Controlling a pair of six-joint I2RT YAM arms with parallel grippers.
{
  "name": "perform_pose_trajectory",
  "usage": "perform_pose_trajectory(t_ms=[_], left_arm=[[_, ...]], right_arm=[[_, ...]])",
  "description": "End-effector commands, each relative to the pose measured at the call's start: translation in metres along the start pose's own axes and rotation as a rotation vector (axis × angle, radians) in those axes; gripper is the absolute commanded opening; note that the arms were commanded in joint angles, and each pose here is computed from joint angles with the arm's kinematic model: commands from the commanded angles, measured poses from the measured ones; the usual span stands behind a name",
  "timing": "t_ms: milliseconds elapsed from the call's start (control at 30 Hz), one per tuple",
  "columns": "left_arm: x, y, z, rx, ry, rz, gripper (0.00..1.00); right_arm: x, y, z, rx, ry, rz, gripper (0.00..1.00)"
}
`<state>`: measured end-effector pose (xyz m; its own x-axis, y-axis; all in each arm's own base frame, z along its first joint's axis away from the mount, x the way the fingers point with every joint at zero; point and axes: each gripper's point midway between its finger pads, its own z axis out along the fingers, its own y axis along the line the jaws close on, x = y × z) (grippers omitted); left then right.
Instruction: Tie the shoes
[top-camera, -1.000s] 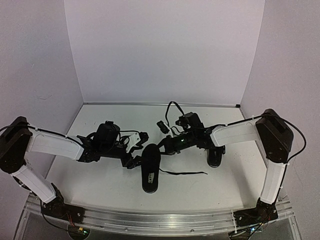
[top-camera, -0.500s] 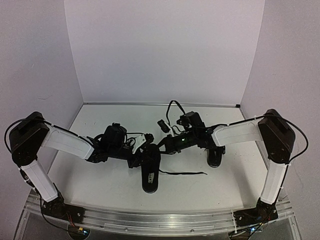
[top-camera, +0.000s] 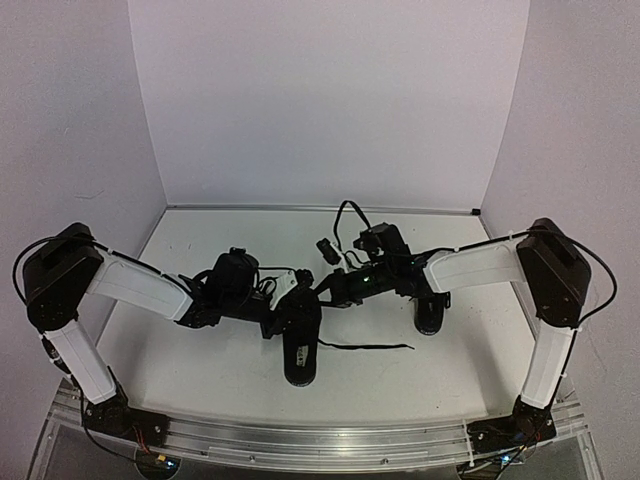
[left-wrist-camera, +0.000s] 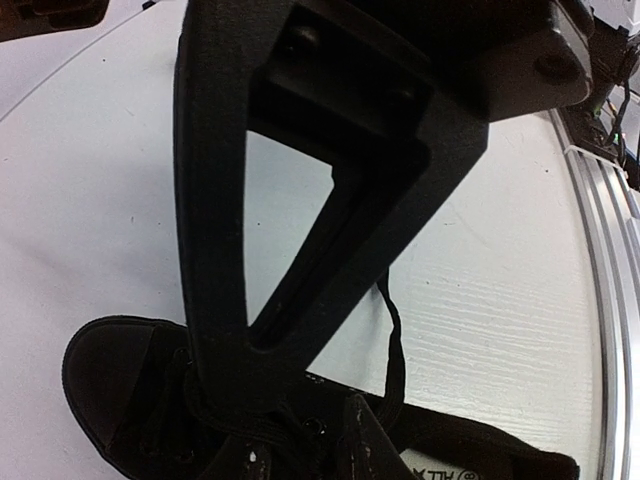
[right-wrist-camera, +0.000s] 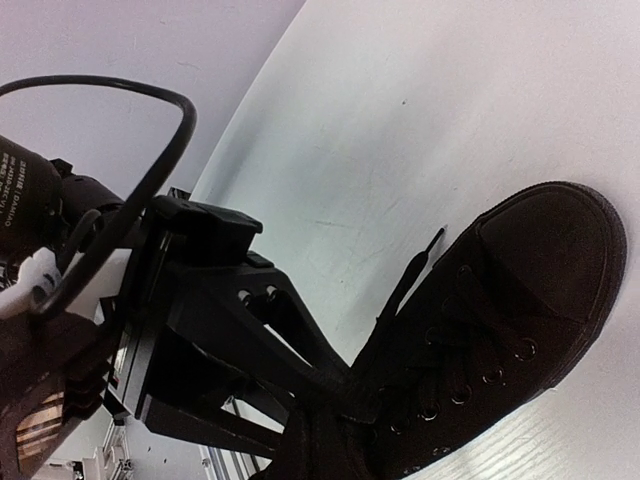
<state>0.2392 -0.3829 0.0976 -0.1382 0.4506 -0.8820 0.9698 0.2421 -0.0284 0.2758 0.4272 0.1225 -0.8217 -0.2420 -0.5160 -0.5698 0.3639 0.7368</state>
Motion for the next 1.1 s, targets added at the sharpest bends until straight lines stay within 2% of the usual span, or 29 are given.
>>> perform_pose_trajectory(t_ms=[0,133,200,267,367,433,533,833,1067], left_arm=[[-0.025,0.001,0.005,-0.006,-0.06,0.033,0.22],[-0.025,0.002,0.004,-0.021,-0.064,0.037,0.12],[-0.025,0.003,0.004,-0.025,-0.064,0.036,0.04],[-0.025,0.003,0.003,-0.029,-0.065,0.033,0.0],[-0.024,0.003,0.003,-0.032,-0.063,0.035,0.0],[-0.023,0.003,0.002,-0.034,-0.058,0.046,0.0],[-0.022,0.003,0.003,-0.032,-0.055,0.057,0.0],[-0.023,0.001,0.007,-0.014,-0.072,0.061,0.0],[-0.023,-0.004,0.008,0.005,-0.086,0.086,0.0]], right_arm=[[-0.01,0.015,-0.009,-0.004,-0.04,-0.026,0.0],[-0.009,0.015,-0.012,0.004,-0.041,-0.022,0.0],[-0.007,0.011,-0.018,0.024,-0.042,-0.011,0.05],[-0.002,0.003,-0.029,0.063,-0.042,0.011,0.2],[0.012,-0.014,-0.058,0.153,-0.04,0.048,0.47],[0.029,-0.033,-0.077,0.266,-0.006,0.072,0.59],[0.054,-0.056,-0.105,0.467,0.092,0.057,0.62],[0.087,-0.093,-0.155,0.832,0.443,-0.109,0.62],[0.128,-0.13,-0.161,0.907,0.669,-0.143,0.57]])
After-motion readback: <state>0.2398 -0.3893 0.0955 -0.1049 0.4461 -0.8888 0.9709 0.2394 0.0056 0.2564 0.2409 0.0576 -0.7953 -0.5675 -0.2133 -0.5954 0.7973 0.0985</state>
